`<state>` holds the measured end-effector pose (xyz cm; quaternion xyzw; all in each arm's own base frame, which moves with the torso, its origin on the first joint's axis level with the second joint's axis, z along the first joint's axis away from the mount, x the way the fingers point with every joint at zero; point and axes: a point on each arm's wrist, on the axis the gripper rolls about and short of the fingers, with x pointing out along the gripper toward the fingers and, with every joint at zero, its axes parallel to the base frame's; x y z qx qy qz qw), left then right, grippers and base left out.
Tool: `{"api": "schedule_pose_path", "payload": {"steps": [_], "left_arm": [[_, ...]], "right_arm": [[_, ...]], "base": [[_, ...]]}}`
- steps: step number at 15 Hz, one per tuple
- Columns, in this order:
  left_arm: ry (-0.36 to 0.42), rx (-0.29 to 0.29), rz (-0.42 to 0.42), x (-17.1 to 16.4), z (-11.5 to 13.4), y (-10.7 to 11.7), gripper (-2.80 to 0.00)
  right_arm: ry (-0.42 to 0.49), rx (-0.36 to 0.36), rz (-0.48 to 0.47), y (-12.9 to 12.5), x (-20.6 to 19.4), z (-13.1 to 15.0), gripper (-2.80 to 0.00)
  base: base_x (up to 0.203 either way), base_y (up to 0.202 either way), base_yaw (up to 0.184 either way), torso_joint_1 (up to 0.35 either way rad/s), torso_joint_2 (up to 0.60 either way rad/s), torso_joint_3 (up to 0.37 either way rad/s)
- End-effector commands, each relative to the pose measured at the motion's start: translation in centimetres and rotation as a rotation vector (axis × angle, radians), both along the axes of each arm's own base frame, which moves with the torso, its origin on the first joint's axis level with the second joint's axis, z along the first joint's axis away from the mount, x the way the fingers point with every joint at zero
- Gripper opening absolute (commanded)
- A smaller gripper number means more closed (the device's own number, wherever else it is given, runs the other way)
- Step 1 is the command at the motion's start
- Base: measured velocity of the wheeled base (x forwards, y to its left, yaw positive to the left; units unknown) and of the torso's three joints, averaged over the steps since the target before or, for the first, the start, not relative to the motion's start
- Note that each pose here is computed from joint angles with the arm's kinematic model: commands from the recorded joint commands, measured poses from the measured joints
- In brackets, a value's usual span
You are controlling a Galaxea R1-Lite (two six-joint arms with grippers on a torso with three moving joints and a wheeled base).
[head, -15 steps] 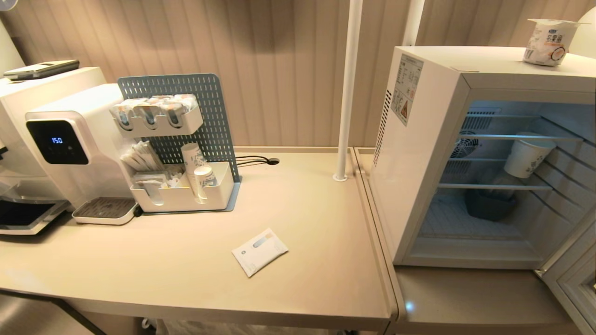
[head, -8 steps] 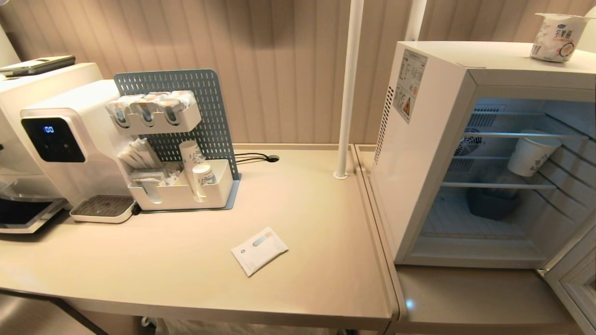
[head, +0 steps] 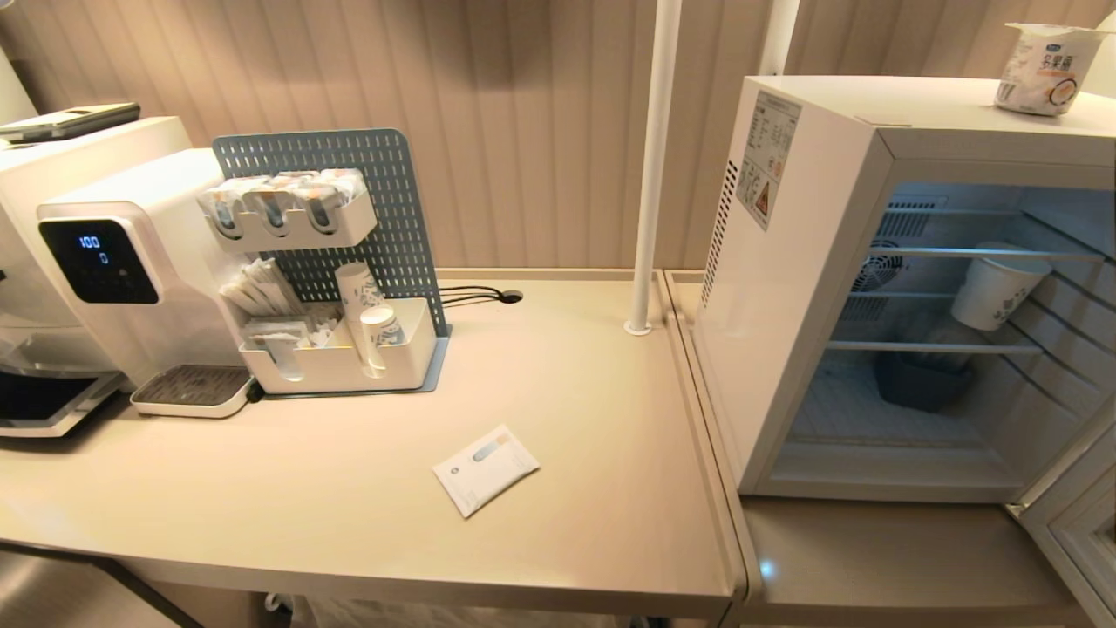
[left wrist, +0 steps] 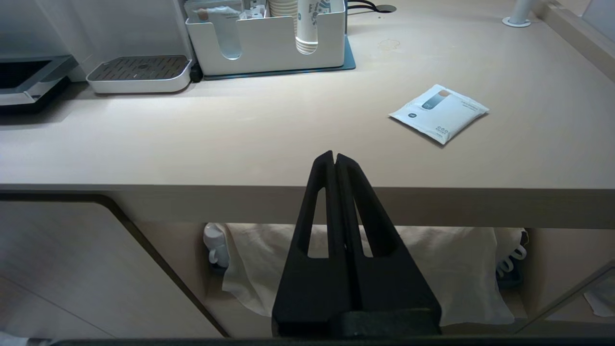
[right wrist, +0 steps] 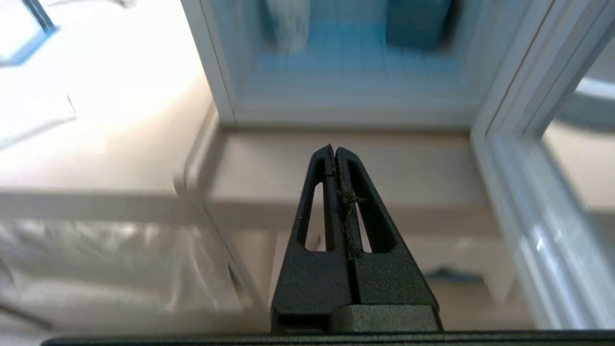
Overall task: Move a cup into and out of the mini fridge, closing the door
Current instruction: Put the yoghurt in the freezer
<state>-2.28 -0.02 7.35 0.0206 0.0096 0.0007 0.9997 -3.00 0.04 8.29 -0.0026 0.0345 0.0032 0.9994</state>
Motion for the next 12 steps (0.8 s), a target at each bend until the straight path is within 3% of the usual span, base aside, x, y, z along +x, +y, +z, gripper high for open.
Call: {"api": "schedule_pose_path", "payload": {"steps": [1,3,6,10,12], "left_arm": [[0.002,0.0,0.001,0.0,0.0,0.0,-2.8],[0.002,-0.001,0.001,0.0,0.0,0.0,-2.8],[0.002,-0.001,0.001,0.0,0.0,0.0,-2.8],[0.002,-0.006,0.002,0.0,0.0,0.0,-2.8],[0.002,-0.009,0.003,0.0,0.0,0.0,-2.8]], "right_arm": [[-0.066,0.001,0.004,0.0,-0.6,1.8,-2.8],[-0.099,-0.008,0.024,0.1,-1.2,4.4,-2.8],[-0.025,-0.011,0.037,0.1,0.7,9.3,-2.8],[0.054,-0.012,0.042,0.0,7.6,16.1,-2.8],[0.045,-0.014,0.042,0.0,12.1,19.5,-2.8]], "base": [[0.0,0.0,0.0,0.0,0.0,0.0],[0.0,0.0,0.0,0.0,0.0,0.0],[0.0,0.0,0.0,0.0,0.0,0.0],[0.0,0.0,0.0,0.0,0.0,0.0],[0.0,0.0,0.0,0.0,0.0,0.0]]}}
